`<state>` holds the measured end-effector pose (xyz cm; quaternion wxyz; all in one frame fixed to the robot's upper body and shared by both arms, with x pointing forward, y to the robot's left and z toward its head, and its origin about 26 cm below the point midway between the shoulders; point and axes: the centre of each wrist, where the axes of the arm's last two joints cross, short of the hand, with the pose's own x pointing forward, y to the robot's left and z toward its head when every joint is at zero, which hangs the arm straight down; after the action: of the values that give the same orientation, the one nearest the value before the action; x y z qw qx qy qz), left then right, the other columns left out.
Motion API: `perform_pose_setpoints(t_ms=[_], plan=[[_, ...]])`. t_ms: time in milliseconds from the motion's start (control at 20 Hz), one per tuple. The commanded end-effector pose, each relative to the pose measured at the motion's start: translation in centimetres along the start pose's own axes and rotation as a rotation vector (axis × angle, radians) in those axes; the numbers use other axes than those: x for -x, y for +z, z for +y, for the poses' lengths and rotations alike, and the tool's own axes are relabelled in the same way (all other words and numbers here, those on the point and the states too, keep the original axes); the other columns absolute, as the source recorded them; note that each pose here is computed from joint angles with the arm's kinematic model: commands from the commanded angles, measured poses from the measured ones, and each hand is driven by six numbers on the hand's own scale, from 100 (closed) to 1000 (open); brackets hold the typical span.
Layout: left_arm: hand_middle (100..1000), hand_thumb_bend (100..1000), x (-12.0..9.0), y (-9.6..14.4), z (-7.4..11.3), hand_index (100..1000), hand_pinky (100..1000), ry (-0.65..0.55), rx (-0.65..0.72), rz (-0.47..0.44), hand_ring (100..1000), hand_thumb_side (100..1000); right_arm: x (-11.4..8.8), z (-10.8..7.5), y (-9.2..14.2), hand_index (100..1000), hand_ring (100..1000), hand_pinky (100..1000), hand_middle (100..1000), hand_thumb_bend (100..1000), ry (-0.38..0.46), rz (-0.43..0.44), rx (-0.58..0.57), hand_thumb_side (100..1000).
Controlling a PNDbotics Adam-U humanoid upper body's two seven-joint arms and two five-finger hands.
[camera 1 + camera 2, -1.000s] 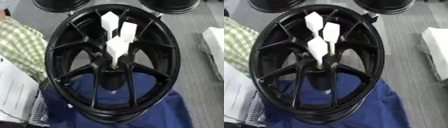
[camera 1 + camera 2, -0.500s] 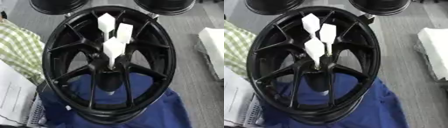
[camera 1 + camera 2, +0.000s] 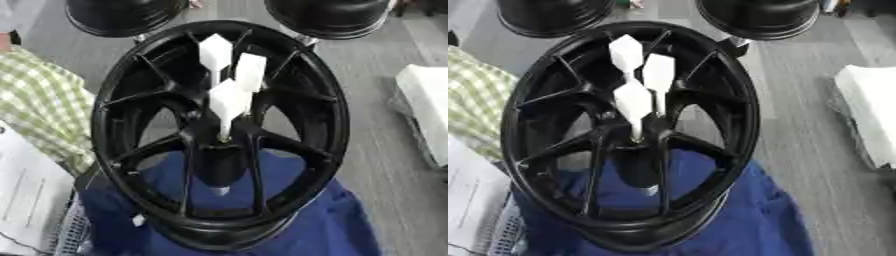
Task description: Pull the pin out of the wheel hub.
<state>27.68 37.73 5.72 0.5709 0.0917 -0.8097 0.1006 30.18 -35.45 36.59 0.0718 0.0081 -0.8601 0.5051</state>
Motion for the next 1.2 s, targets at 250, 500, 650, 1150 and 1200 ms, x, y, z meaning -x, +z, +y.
perform_pose_setpoints(t_ms=[250, 500, 650, 1150, 1200], plan=[[536, 314, -0.8, -0.4, 1.3, 767, 837, -0.051, -0.016, -0.023, 560, 750, -2.8, 2.3, -5.4, 838, 896, 906, 802, 100, 0.053, -0.109, -0.331, 190], [536, 314, -0.6, -0.1, 1.6, 767, 837, -0.056, -0.023, -0.016, 559, 750, -2.1, 4.3, -6.1, 834, 889, 908, 795, 100, 0.070, -0.141, -0.421, 171], [536, 313, -0.4, 0.1, 2.0, 767, 837, -0.064, -0.036, -0.006, 559, 753, -1.5, 5.5, -6.5, 834, 889, 914, 793, 100, 0.063, -0.135, -0.455, 145], [535, 315, 0.0, 0.6, 2.8, 767, 838, -0.086, -0.062, 0.008, 559, 755, 0.9, 8.5, -6.9, 839, 891, 927, 790, 100, 0.051, -0.101, -0.562, 150], [535, 315, 0.0, 0.6, 2.8, 767, 838, -0.085, -0.062, 0.009, 559, 756, 0.9, 8.7, -7.0, 839, 891, 928, 790, 100, 0.048, -0.101, -0.566, 148]])
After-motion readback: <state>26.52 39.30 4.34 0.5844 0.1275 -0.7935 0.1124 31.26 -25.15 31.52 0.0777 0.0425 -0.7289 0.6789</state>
